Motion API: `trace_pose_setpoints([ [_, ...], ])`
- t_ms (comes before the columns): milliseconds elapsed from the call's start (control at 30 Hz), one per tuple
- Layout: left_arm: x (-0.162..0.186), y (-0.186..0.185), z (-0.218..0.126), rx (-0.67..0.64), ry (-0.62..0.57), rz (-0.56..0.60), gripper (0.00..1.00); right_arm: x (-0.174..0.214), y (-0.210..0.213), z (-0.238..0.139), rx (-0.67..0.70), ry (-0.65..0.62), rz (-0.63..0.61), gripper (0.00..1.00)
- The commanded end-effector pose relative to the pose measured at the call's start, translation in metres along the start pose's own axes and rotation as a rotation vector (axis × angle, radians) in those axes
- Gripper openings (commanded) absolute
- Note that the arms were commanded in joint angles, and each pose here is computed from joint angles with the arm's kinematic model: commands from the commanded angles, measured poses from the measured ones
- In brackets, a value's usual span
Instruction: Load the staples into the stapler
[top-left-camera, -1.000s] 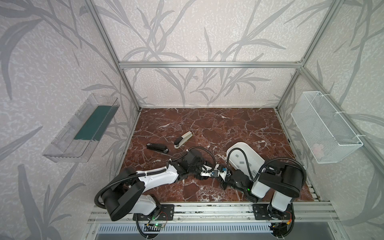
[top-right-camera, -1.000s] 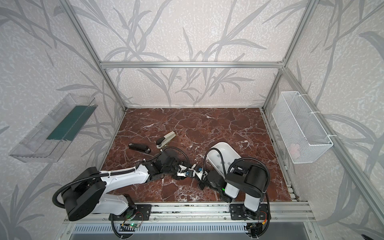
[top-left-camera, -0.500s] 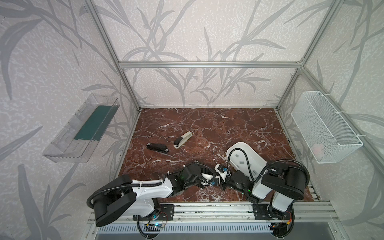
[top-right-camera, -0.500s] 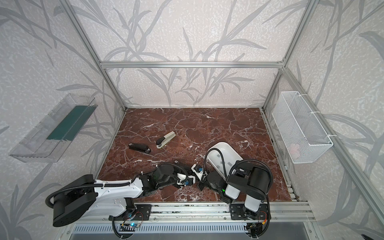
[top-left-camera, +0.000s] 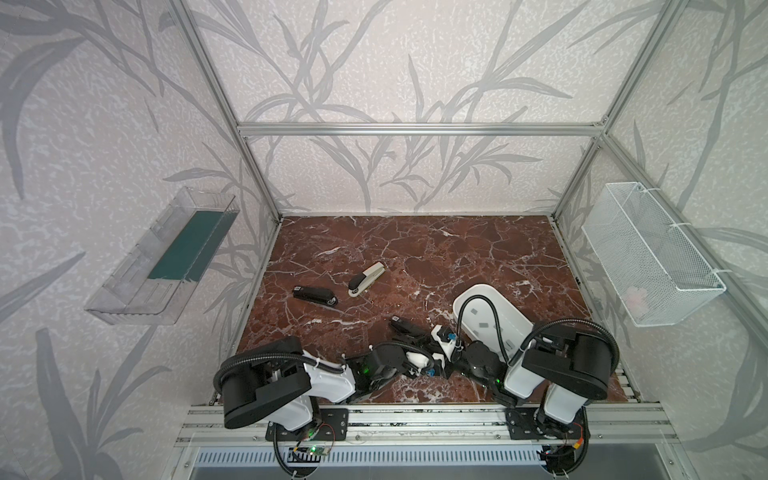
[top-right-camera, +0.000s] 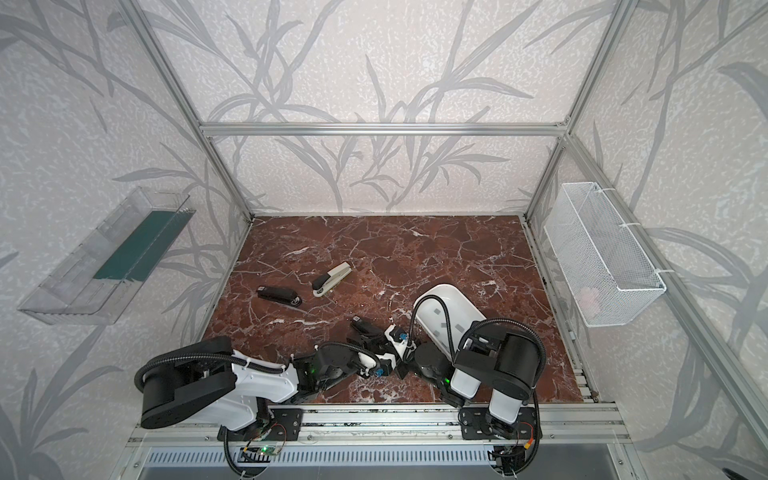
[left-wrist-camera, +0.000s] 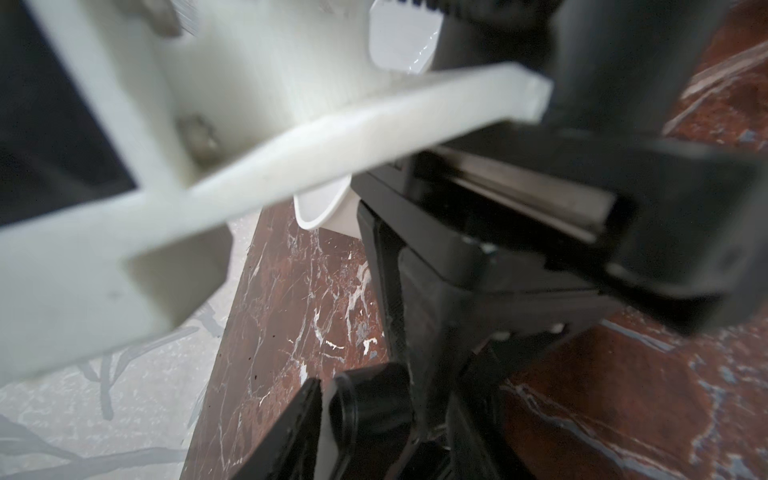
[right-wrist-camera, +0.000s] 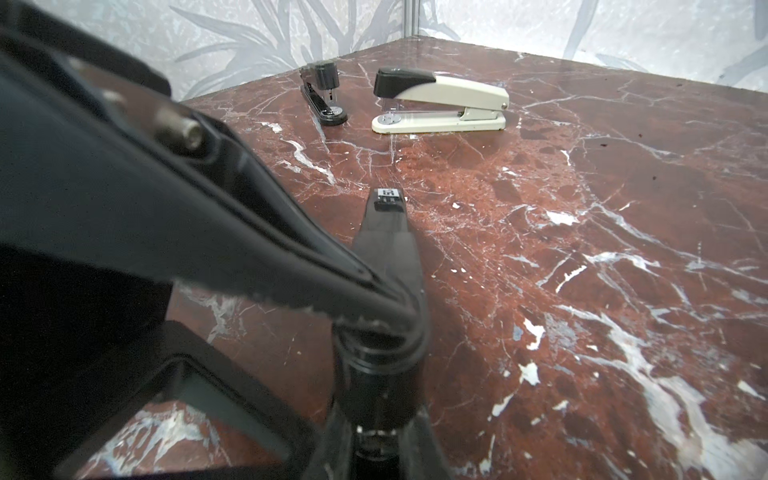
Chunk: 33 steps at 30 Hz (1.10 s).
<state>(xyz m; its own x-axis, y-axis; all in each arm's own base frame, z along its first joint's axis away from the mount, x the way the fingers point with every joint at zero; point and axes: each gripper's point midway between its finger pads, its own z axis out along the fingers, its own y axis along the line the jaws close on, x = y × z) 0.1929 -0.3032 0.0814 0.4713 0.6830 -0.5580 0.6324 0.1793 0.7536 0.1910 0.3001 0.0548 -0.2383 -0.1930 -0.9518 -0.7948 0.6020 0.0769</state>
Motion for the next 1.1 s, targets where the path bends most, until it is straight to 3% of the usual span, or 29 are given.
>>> trace_pose_setpoints([
  [0,0.006,0.027,-0.008,-0.117,0.041,0.003,0.51,-0.005,0.0,-0.001,0.008,-0.027,0.0,0.01],
  [300,0.013,0.023,-0.026,-0.04,0.096,-0.051,0.53,0.002,-0.004,0.004,0.031,-0.005,0.001,0.0],
  [500,0.022,0.009,-0.016,0.006,0.137,0.009,0.52,-0.002,0.0,0.003,0.011,-0.018,0.007,0.0],
  [733,0.016,0.021,-0.005,-0.108,0.082,-0.004,0.52,-0.003,0.002,0.002,0.005,-0.02,0.006,0.0],
  [1067,0.013,0.013,0.003,-0.072,0.073,0.008,0.51,-0.004,0.005,0.004,-0.011,-0.022,0.008,0.0],
])
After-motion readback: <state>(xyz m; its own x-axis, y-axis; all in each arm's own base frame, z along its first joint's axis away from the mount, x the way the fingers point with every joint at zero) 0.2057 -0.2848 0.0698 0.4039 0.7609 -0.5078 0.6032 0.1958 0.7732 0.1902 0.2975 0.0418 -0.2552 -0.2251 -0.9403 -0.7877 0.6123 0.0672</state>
